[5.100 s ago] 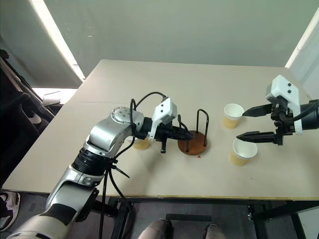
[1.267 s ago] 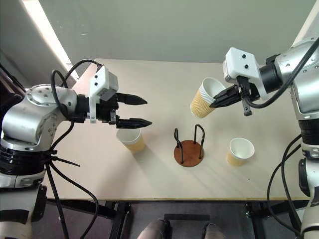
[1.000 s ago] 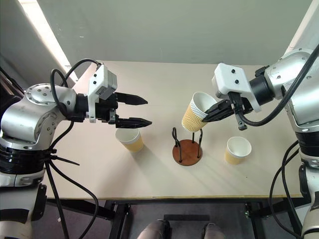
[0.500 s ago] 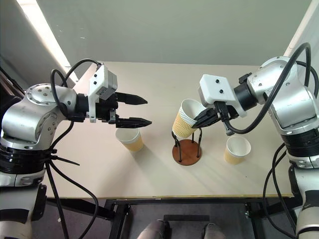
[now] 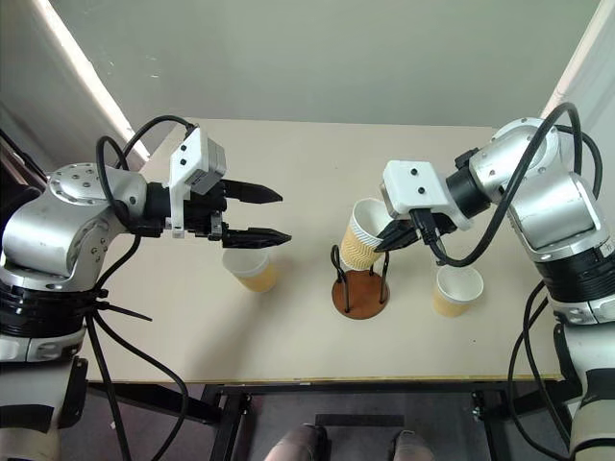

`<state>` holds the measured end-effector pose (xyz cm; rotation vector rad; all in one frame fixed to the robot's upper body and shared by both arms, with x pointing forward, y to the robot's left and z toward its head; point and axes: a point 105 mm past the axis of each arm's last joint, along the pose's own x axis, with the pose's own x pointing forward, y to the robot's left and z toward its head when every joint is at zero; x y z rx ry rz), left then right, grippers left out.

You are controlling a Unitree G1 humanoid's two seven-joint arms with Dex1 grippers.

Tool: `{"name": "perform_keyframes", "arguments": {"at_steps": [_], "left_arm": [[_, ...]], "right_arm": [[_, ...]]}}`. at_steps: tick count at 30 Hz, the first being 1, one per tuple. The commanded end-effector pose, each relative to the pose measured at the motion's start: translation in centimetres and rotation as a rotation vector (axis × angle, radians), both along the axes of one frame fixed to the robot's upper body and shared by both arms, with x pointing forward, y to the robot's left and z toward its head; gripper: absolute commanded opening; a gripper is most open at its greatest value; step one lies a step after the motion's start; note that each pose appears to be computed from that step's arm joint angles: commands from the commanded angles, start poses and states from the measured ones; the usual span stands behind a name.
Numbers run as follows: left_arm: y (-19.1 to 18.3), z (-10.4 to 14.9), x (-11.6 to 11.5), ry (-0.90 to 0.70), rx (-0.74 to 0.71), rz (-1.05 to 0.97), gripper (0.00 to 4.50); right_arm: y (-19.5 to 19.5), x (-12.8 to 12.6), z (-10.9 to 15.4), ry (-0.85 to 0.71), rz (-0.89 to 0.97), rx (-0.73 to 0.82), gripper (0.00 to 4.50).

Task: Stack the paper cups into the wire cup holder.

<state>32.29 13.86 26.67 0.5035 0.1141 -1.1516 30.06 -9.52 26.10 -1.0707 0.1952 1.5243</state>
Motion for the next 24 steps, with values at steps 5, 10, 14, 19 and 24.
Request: {"name": "perform_keyframes", "arguments": {"at_steps": [5, 10, 14, 19, 24], "left_arm": [[0.1, 0.6, -0.2, -0.047, 0.018, 0.012, 4.06], [0.1, 0.7, -0.2, -0.050, 0.020, 0.018, 4.06], [0.2, 0.3, -0.4, -0.087, 0.095, 0.036, 4.06], [1.3, -1.6, -0.6, -0.180, 0.346, 0.070, 4.06], [2.3, -2.6, -1.0, -0.227, 0.488, 0.089, 4.06]], "right_arm": [[0.1, 0.6, 0.2, -0.055, -0.020, 0.004, 1.26], [0.5, 1.0, 0.8, -0.069, -0.042, 0.071, 3.05], [0.5, 1.1, 2.2, -0.048, -0.082, 0.166, 3.41], [0.0, 1.1, 3.5, -0.017, -0.118, 0.240, 3.41], [-0.9, 0.9, 3.2, 0.011, -0.131, 0.225, 3.41]]}}
